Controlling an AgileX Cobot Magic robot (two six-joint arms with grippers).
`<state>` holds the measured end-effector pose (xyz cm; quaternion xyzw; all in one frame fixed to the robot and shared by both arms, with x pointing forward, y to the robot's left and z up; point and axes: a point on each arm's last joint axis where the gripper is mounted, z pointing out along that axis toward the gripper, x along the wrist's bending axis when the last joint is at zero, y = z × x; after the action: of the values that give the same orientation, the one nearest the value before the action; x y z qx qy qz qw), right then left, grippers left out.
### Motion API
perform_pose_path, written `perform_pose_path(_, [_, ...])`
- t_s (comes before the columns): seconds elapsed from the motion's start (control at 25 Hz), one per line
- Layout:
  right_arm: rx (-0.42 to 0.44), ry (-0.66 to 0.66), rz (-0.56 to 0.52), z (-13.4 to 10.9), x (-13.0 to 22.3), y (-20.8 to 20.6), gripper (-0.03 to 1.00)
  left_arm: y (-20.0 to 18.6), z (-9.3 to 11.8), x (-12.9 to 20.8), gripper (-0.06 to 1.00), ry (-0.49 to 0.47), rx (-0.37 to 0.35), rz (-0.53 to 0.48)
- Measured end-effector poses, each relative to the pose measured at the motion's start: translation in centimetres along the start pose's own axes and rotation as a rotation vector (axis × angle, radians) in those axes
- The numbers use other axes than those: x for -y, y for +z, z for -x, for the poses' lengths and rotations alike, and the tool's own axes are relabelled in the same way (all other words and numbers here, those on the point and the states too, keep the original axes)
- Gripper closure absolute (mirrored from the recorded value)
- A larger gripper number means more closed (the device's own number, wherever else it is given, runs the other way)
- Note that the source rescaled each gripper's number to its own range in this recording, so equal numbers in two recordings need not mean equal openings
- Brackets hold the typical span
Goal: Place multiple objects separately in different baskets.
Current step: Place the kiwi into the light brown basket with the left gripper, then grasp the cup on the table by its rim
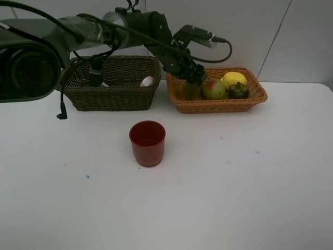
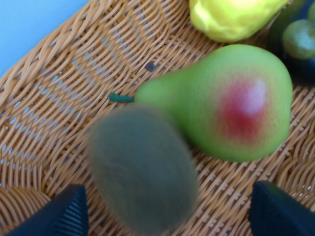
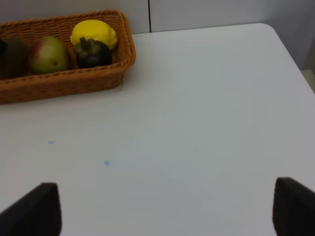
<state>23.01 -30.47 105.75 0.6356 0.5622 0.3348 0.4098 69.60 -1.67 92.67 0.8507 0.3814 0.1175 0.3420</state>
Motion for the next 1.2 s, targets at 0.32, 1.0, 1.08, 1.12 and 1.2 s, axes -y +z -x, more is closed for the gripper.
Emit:
perform_pose_path(0.32, [0.0,0.0,0.0,0.0,0.0,0.0,0.04,0.0,0.0,0.0,0.08,-0.001,0.0,0.0])
perform_pose_path(1.0, [0.0,0.0,0.0,0.0,0.0,0.0,0.04,-0.01,0.13,0.39,0.08,-0.001,0.014,-0.043])
perform_pose_path(1.08, [0.0,0.0,0.0,0.0,0.0,0.0,0.04,-0.03,0.21,0.7,0.08,0.002,0.023,-0.077])
perform_pose_path(1.12, [0.0,0.0,0.0,0.0,0.0,0.0,0.04,-0.03,0.31,0.87,0.08,0.011,0.025,-0.097])
perform_pose_path(1.2, [0.0,0.0,0.0,0.0,0.0,0.0,0.04,-0.47,0.55,0.92,0.08,0.042,0.02,-0.134])
